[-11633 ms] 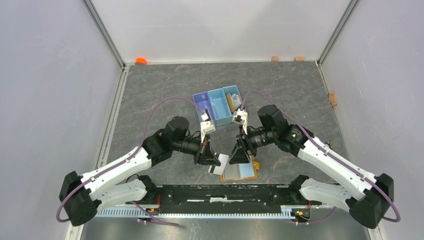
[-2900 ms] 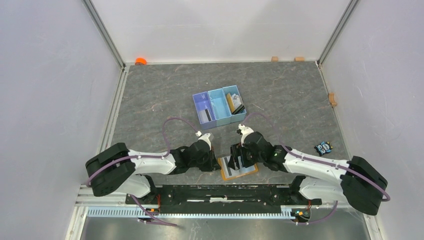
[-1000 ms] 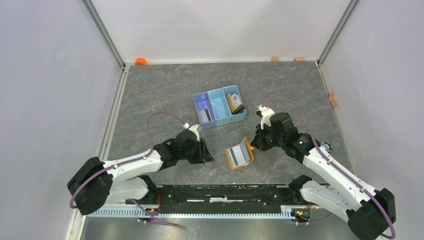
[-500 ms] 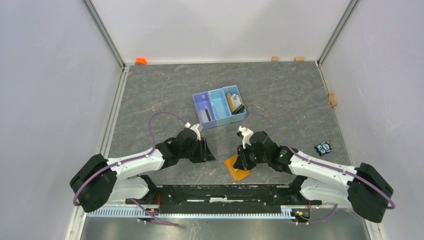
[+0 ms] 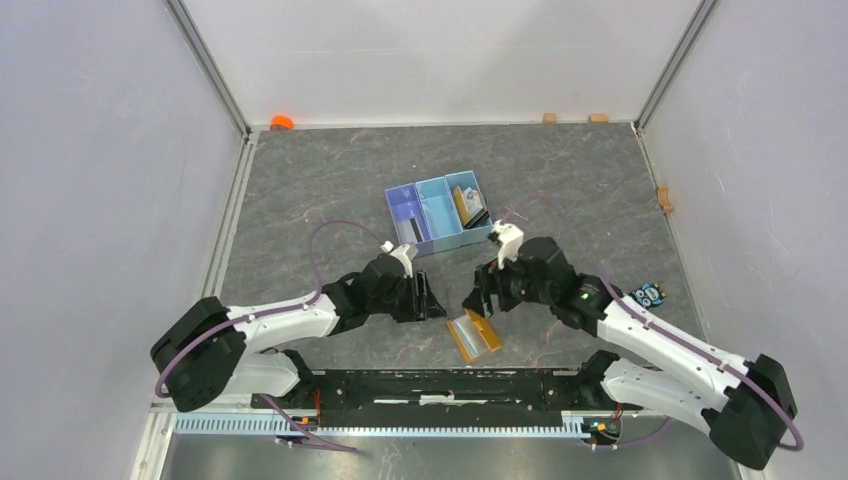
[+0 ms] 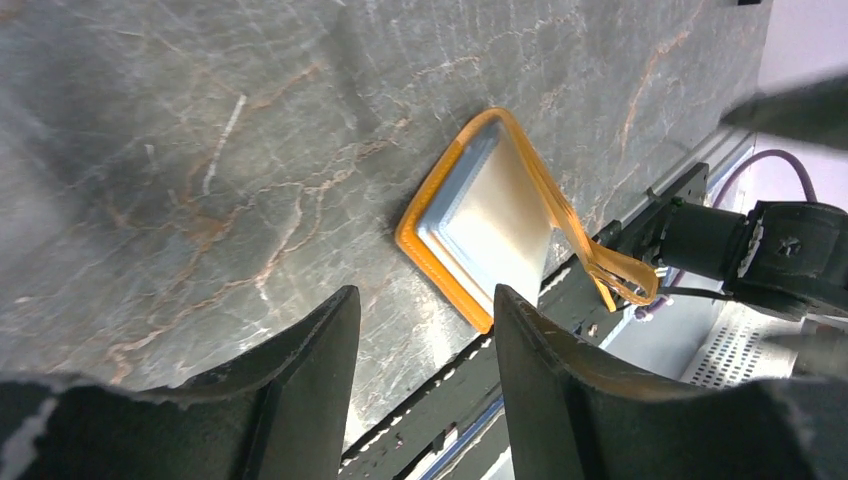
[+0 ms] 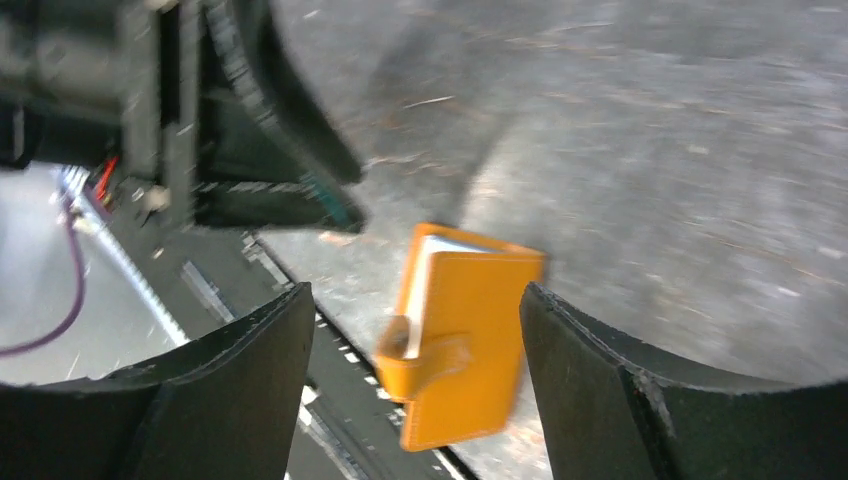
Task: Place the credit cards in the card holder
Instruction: Close the card holder at the center of the board.
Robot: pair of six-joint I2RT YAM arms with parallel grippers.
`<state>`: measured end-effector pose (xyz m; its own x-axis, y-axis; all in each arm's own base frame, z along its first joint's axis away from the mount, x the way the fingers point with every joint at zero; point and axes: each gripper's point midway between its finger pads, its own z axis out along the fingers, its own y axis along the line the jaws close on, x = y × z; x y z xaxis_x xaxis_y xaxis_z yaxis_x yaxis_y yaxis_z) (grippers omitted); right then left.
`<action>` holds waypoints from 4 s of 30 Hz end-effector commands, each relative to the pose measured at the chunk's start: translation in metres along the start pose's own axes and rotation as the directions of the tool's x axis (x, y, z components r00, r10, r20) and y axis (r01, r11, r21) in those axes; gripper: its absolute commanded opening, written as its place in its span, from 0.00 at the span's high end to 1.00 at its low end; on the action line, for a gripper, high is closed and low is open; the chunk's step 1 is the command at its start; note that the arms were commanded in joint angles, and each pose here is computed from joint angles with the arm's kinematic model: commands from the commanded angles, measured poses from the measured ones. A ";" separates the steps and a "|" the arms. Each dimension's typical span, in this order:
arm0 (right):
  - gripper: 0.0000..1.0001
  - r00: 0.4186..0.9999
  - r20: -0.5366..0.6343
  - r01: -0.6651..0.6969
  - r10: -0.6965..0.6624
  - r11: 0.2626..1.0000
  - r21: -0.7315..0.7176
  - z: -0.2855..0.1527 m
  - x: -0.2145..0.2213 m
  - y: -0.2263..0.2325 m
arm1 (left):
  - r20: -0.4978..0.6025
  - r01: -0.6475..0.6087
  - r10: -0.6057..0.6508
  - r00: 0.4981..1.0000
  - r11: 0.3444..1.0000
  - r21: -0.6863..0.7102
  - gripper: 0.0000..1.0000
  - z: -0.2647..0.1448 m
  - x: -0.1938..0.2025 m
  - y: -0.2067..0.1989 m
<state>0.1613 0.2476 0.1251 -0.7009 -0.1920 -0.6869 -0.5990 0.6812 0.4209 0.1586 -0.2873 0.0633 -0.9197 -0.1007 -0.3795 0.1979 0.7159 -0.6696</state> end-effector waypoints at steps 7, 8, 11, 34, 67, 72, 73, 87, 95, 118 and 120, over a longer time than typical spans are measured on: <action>0.27 0.994 -0.067 -0.070 0.085 0.976 0.204 -0.015 0.040 -0.095 | 0.061 0.014 -0.018 0.998 0.997 0.071 0.40 0.007 -0.018 -0.038; 0.27 0.992 -0.089 -0.067 0.084 0.980 0.185 -0.011 0.049 -0.094 | 0.059 0.016 -0.020 0.998 0.998 0.068 0.40 0.007 -0.017 -0.037; 0.30 0.988 -0.115 -0.090 0.102 0.990 0.105 -0.002 0.067 -0.086 | 0.057 0.022 -0.026 0.998 0.997 0.069 0.39 0.007 -0.016 -0.037; 0.21 0.981 -0.174 -0.082 0.080 0.997 -0.007 0.024 0.094 -0.049 | -0.085 -0.128 0.121 0.989 0.987 -0.092 0.47 0.029 0.024 -0.019; 0.49 0.920 -0.203 -0.379 0.335 0.892 -0.245 0.033 0.127 -0.032 | -0.105 -0.187 0.178 0.978 0.979 -0.082 0.94 0.052 0.062 0.028; 0.80 0.935 -0.170 -0.347 0.312 0.903 -0.252 0.036 0.110 -0.031 | -0.078 -0.211 0.206 0.976 0.975 -0.074 0.87 0.045 0.053 0.020; 0.87 0.946 -0.151 -0.317 0.288 0.916 -0.245 0.037 0.101 -0.033 | -0.066 -0.220 0.215 0.974 0.971 -0.091 0.84 0.040 0.047 0.018; 1.00 0.912 0.061 0.370 -0.405 0.878 0.304 0.015 -0.028 -0.071 | 0.080 -0.094 0.103 0.991 0.989 -0.113 0.36 -0.072 -0.044 0.008; 1.00 0.698 -0.051 0.627 -0.715 0.574 0.527 0.012 -0.024 -0.058 | 0.116 -0.109 0.125 0.985 0.984 -0.139 0.35 -0.095 -0.068 0.015; 0.28 0.991 0.071 0.093 -0.112 0.968 0.234 -0.004 0.102 0.027 | 0.027 -0.246 0.244 0.969 0.963 0.108 0.36 -0.042 -0.031 -0.030; 0.33 0.994 0.101 -0.064 0.045 0.981 0.183 -0.005 0.105 0.025 | 0.042 -0.262 0.259 0.965 0.958 0.117 0.36 -0.033 -0.030 -0.034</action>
<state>0.0789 0.2475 0.0786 -0.4384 -0.3714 -0.8184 -0.6741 0.7382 0.0262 0.1607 -0.2619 0.1114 -0.8595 0.0874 -0.5036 0.4201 0.6819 -0.5987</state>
